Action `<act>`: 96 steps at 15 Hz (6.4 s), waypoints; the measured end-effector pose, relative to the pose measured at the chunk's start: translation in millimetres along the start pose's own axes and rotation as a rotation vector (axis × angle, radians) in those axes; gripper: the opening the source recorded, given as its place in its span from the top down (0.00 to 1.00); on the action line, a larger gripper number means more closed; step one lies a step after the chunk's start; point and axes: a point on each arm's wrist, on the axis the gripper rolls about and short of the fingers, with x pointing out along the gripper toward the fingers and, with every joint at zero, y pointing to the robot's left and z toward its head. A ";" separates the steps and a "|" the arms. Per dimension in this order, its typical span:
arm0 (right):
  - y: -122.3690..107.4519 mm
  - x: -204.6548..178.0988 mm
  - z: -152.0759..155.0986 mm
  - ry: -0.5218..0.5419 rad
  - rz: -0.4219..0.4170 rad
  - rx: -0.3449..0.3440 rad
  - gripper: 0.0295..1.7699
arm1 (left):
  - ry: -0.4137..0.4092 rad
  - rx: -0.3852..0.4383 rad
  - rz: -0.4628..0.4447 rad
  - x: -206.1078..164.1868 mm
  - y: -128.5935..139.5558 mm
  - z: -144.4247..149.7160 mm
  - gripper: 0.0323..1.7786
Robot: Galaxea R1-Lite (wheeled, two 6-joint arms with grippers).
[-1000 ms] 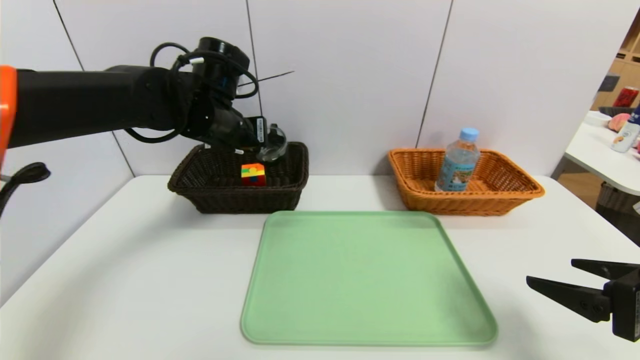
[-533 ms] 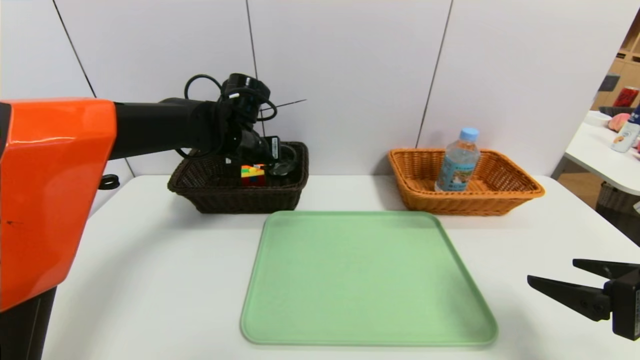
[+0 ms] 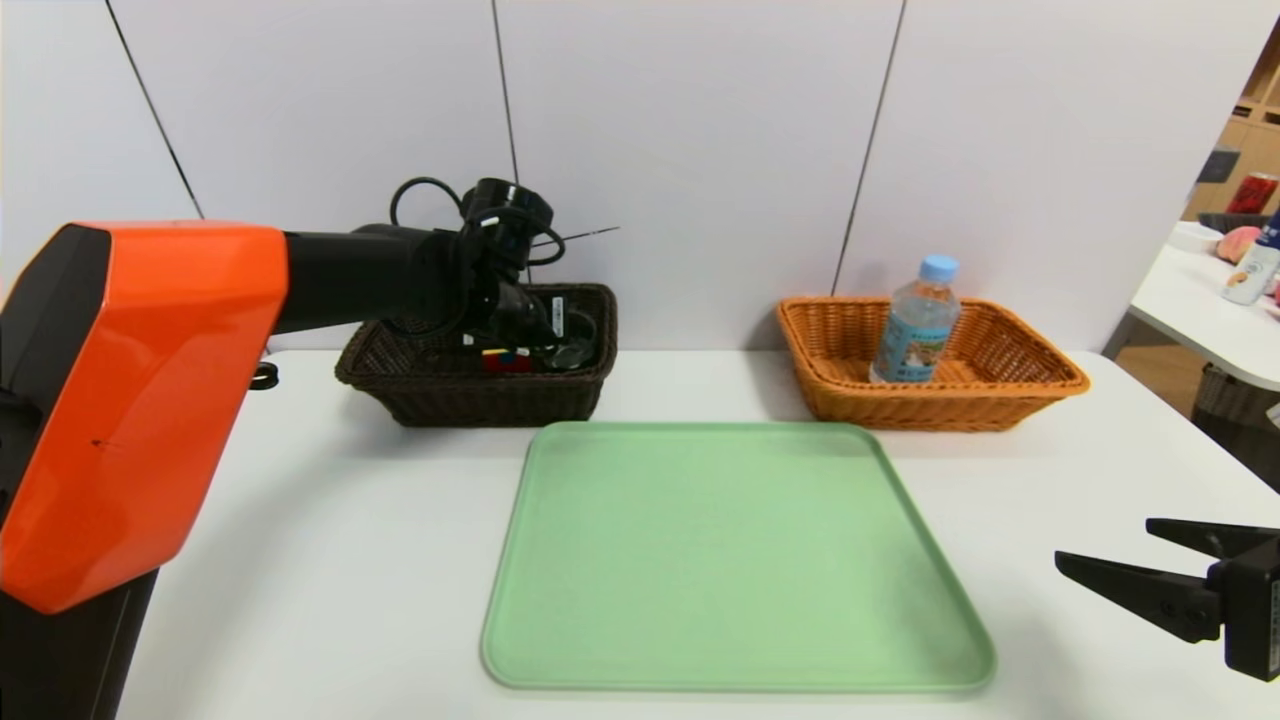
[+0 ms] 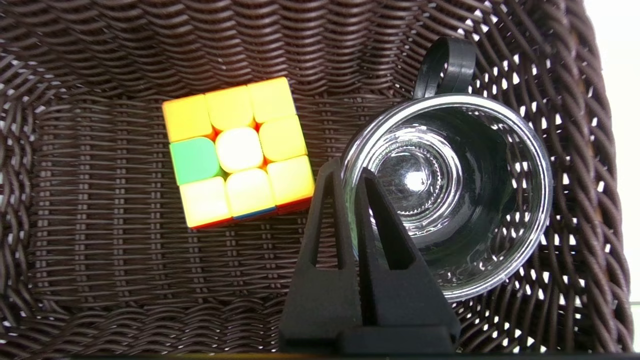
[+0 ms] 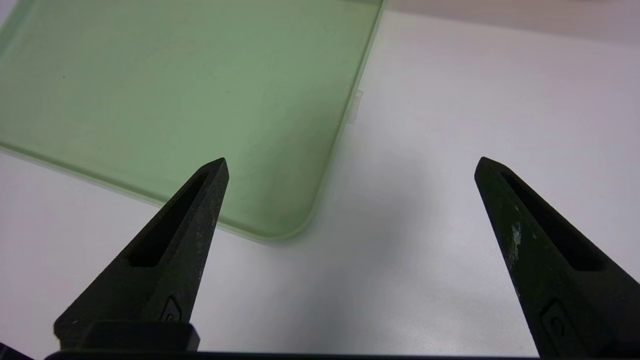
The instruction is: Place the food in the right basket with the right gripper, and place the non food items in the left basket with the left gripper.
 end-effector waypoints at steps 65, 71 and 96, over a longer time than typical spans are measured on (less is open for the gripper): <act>43.6 -141.6 -94.7 -0.173 0.051 -0.080 0.04 | -0.189 0.083 0.213 -370.4 165.3 -287.7 0.05; 52.3 -147.1 -107.1 -0.249 0.015 -0.079 0.04 | -0.228 0.084 0.150 -370.4 164.6 -301.6 0.05; 26.5 -77.9 -160.2 -0.583 -0.294 -0.107 0.04 | -0.586 0.128 0.071 -322.5 171.2 -339.9 0.05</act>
